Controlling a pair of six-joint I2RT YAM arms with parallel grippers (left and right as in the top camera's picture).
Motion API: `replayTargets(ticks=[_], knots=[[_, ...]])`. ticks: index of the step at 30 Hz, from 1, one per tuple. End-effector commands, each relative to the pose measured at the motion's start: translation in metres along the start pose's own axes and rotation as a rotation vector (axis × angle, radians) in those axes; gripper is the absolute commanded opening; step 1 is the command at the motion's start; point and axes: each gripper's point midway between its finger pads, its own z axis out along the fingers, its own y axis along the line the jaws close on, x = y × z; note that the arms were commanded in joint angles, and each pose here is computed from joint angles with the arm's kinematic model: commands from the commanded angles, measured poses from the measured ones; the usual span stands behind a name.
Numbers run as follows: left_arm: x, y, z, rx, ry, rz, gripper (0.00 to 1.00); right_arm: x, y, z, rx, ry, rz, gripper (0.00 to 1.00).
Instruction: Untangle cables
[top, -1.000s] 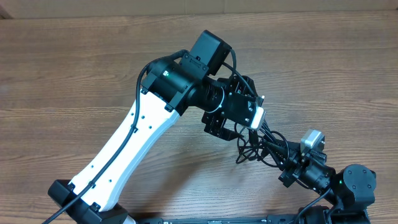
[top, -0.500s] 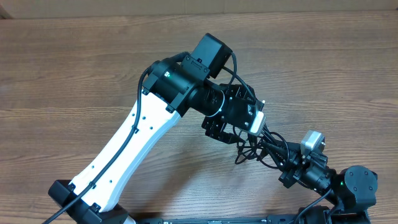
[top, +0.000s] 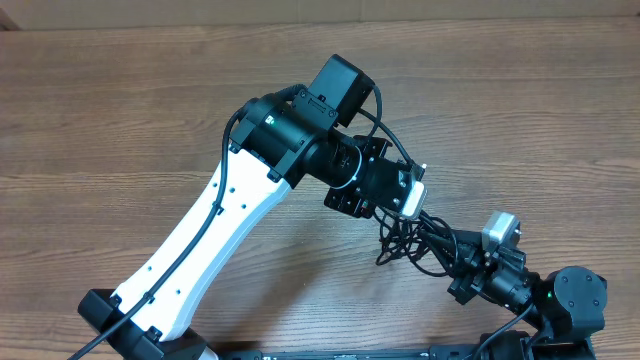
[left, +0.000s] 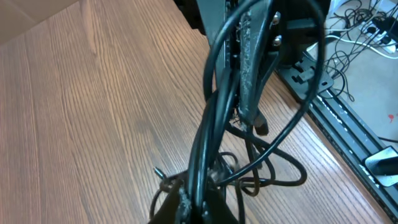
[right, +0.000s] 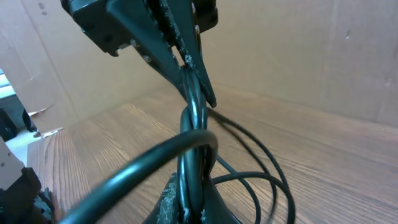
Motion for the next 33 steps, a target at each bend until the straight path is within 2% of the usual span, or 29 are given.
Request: replayTargets(ticks=[1, 2, 5, 7, 9, 11, 19, 26, 33], knots=[[-0.004, 0.000, -0.002, -0.003, -0.003, -0.003, 0.04, -0.006, 0.001, -0.002, 0.004, -0.014, -0.031, 0.04], [-0.003, -0.001, -0.002, -0.002, -0.002, -0.005, 0.04, -0.005, -0.001, -0.002, 0.019, -0.011, -0.026, 0.09], [0.000, 0.001, -0.002, -0.009, 0.019, -0.043, 0.04, 0.002, -0.015, -0.002, 0.095, 0.009, 0.004, 0.33], [0.006, 0.004, -0.002, -0.026, 0.050, -0.090, 0.04, 0.007, -0.027, -0.004, 0.165, 0.023, 0.025, 0.67], [0.013, 0.008, -0.003, -0.052, 0.090, -0.153, 0.04, 0.011, -0.039, -0.007, 0.241, 0.034, 0.047, 0.85], [0.017, 0.011, -0.003, -0.073, 0.115, -0.206, 0.04, 0.014, -0.050, -0.010, 0.306, 0.041, 0.060, 0.98], [0.033, 0.033, -0.009, -0.213, 0.189, -0.441, 0.04, 0.028, -0.099, -0.036, 0.634, 0.040, 0.207, 1.00], [0.043, 0.049, -0.015, -0.327, 0.206, -0.639, 0.04, 0.026, -0.122, -0.055, 0.809, -0.070, 0.403, 1.00], [0.050, 0.062, -0.021, -0.437, 0.198, -0.842, 0.04, 0.025, -0.125, -0.058, 0.829, -0.170, 0.604, 1.00]])
